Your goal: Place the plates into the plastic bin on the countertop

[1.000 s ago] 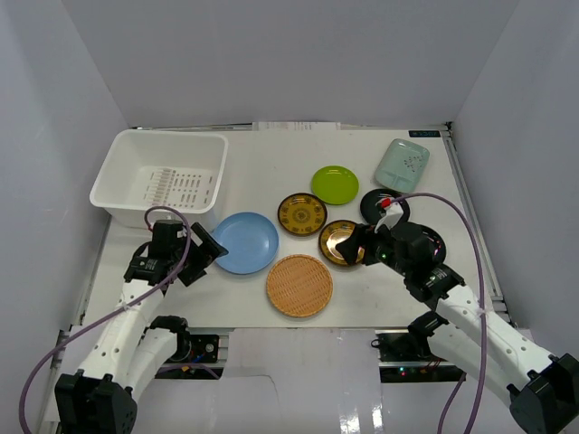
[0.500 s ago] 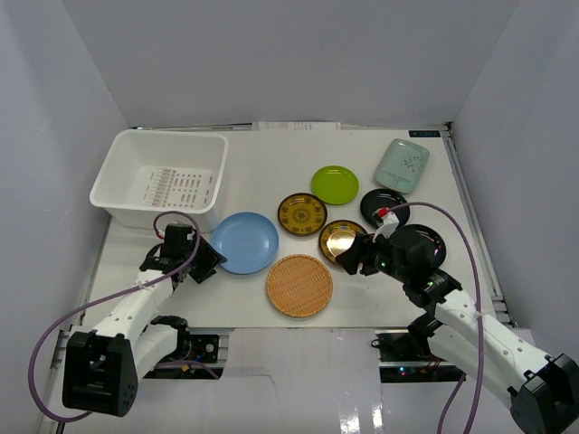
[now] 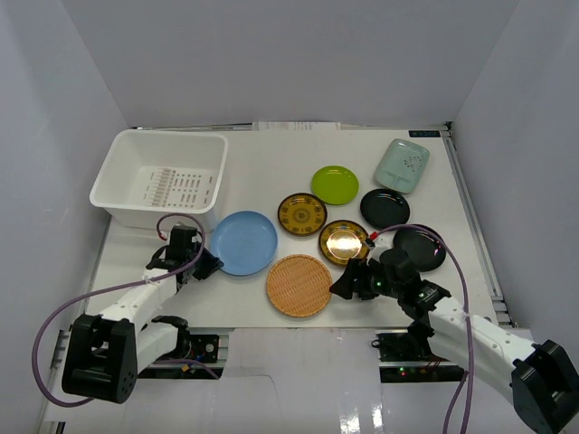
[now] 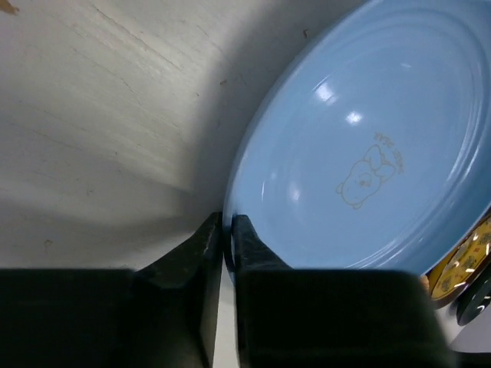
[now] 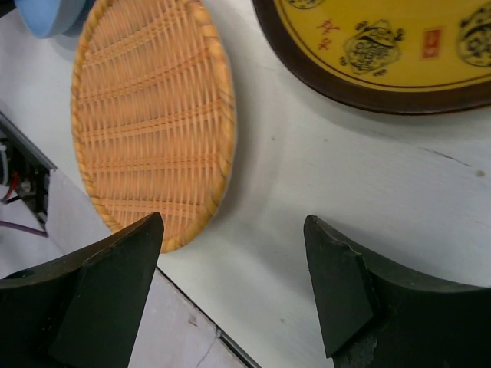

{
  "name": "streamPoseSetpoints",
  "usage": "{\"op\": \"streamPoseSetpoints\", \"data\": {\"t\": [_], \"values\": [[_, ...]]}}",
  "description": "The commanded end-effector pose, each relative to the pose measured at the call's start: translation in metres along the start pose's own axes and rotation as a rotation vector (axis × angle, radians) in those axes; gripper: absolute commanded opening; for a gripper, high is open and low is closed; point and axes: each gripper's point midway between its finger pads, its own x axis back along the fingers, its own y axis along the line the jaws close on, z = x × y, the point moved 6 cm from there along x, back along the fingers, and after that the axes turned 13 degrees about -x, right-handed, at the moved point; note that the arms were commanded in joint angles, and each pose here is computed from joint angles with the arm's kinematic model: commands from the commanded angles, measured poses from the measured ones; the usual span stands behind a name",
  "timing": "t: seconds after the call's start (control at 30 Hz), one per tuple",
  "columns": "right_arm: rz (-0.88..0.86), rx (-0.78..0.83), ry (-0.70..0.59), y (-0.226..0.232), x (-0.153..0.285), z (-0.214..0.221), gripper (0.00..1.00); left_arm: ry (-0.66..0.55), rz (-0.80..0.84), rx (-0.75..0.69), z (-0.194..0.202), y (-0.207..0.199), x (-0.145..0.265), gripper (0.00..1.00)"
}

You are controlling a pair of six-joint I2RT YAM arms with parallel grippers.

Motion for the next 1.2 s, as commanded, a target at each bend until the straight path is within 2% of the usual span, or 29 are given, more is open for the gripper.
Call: {"op": "streamPoseSetpoints", "data": {"t": [0.0, 0.03, 0.07, 0.23, 0.47, 0.6, 0.7, 0.8, 0.93, 0.97, 1.03, 1.07, 1.17], "values": [[-0.106, -0.043, 0.004, 0.016, -0.007, 0.002, 0.80, -0.022, -0.012, -0.012, 0.001, 0.004, -0.004, 0.16], [-0.135, -0.043, -0.009, 0.020, -0.009, -0.001, 0.79, -0.024, -0.010, -0.024, 0.001, 0.004, -0.004, 0.01], [-0.143, -0.051, -0.009, 0.020, -0.011, 0.000, 0.77, -0.024, -0.010, -0.035, 0.002, 0.005, -0.003, 0.00], [-0.144, -0.147, 0.002, 0.012, -0.020, 0.009, 0.72, 0.011, -0.004, -0.057, 0.010, 0.008, 0.009, 0.00], [-0.132, -0.178, -0.042, 0.007, -0.023, 0.008, 0.61, 0.073, 0.202, -0.061, 0.021, -0.020, 0.048, 0.00], [-0.163, -0.212, -0.044, 0.007, -0.024, 0.011, 0.56, -0.021, 0.349, -0.104, -0.001, -0.047, 0.092, 0.00], [-0.148, -0.229, -0.027, -0.004, -0.024, 0.022, 0.52, -0.044, 0.432, -0.129, -0.011, -0.064, 0.114, 0.00], [-0.161, -0.216, -0.029, 0.000, -0.026, 0.020, 0.48, -0.125, 0.484, -0.152, -0.036, -0.086, 0.138, 0.00], [-0.152, -0.223, -0.028, 0.000, -0.028, 0.020, 0.27, -0.276, 0.479, -0.196, -0.084, -0.116, 0.161, 0.00], [-0.156, -0.225, -0.033, 0.001, -0.028, 0.020, 0.24, -0.339, 0.499, -0.207, -0.102, -0.130, 0.179, 0.00], [-0.159, -0.227, -0.041, 0.000, -0.027, 0.020, 0.10, -0.380, 0.435, -0.223, -0.127, -0.140, 0.175, 0.00], [-0.161, -0.227, -0.040, 0.000, -0.027, 0.021, 0.08, -0.428, 0.435, -0.222, -0.142, -0.150, 0.187, 0.00], [-0.179, -0.206, -0.064, 0.003, -0.024, 0.017, 0.08, -0.510, 0.340, -0.215, -0.178, -0.156, 0.181, 0.00]]}}
